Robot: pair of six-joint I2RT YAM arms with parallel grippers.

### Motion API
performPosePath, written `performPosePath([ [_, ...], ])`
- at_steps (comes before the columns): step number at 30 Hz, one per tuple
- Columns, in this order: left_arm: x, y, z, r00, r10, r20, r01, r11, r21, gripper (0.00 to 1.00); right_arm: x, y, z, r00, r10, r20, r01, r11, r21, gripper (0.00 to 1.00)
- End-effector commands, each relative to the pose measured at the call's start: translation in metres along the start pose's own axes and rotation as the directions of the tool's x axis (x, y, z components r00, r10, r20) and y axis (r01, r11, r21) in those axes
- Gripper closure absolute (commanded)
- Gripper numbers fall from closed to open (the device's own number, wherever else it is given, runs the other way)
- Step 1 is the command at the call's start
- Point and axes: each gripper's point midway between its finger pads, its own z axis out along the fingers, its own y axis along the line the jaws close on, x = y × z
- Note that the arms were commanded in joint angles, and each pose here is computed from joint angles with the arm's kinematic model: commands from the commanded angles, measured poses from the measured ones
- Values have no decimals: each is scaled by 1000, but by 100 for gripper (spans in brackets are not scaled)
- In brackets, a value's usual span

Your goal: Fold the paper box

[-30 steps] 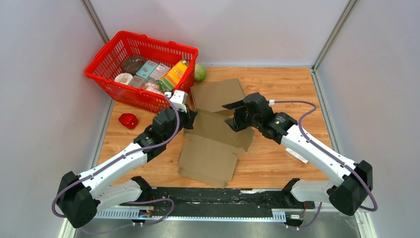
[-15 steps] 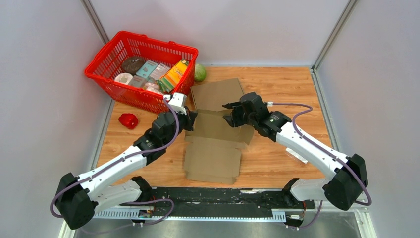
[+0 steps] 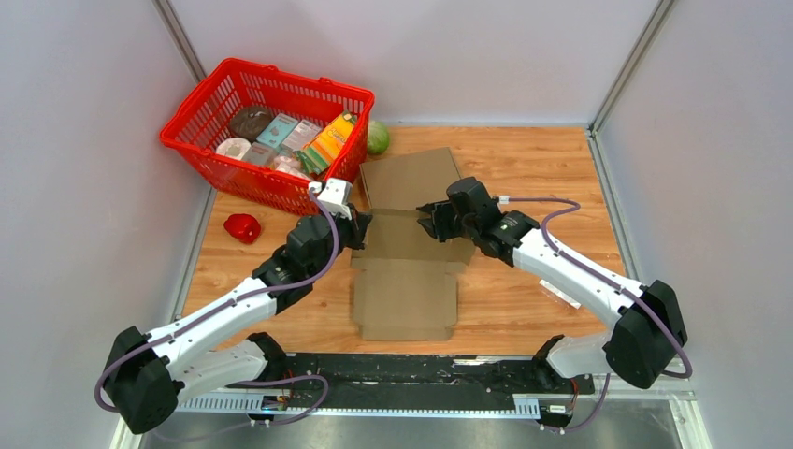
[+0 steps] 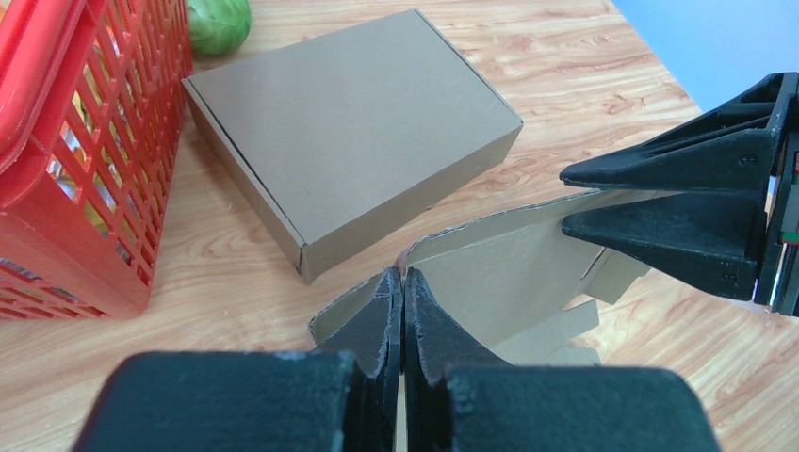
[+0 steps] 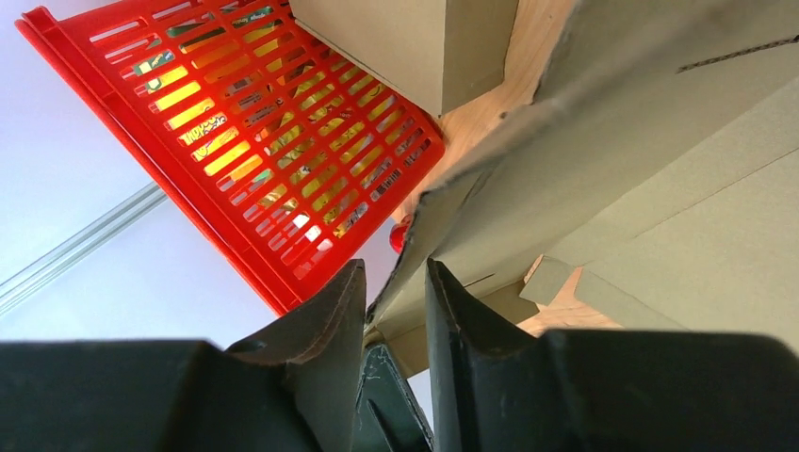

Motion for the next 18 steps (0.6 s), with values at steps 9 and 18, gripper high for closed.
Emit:
performPosePath([
  [9,-11,-11,-9,999,-47,25,46,998,48,88,-4,-1,8,1000,23,1,-23,999,-40,93],
  [18,1,9,-72,997,-61,-45,61,998,17,51,-12,1,12,996,-89,24,92,987,-136,100],
])
